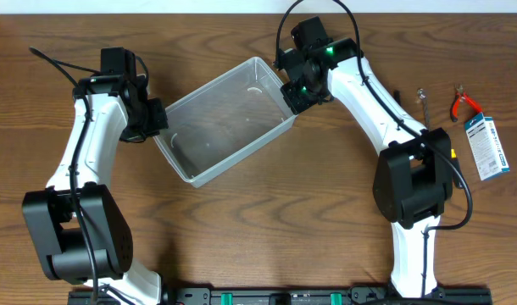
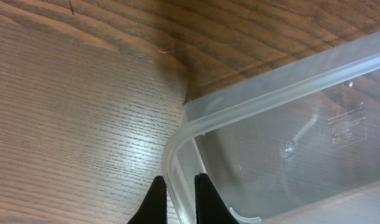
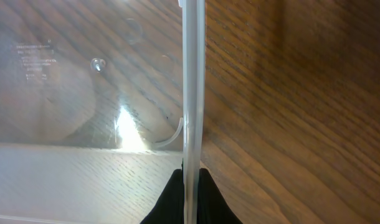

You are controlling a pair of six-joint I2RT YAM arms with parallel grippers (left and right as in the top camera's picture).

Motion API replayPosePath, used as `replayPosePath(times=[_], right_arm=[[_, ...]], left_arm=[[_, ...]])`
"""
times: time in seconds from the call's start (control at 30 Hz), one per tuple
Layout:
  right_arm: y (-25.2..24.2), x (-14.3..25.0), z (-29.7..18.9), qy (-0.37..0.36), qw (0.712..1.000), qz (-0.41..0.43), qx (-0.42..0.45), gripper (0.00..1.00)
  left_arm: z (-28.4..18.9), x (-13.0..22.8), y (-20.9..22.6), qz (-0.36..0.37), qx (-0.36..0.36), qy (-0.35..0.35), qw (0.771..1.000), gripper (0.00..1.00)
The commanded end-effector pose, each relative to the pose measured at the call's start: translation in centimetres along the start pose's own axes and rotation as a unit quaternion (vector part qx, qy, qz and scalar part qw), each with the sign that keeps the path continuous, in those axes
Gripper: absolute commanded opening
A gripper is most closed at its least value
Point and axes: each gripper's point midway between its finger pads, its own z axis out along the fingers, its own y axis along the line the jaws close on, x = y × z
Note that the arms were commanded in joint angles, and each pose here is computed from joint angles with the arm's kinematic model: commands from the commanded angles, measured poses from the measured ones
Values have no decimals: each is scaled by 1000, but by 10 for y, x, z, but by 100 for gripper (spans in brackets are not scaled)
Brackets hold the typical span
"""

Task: Pack container
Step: 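Grip the container rim with both grippers and rotate it straight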

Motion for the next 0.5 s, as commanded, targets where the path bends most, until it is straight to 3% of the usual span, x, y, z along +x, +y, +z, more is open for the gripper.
replayPosePath(times=[0.0,0.23,0.47], right_arm=[[6,3,1,6,1000,-8,-9,1],[6,3,1,6,1000,-7,-8,1],[6,3,1,6,1000,4,-8,1]], left_arm=[[6,2,2,-14,-4,7,1000,6],[7,6,3,-70,-5,13,997,6],[18,20,5,-77,-8,33,996,6]])
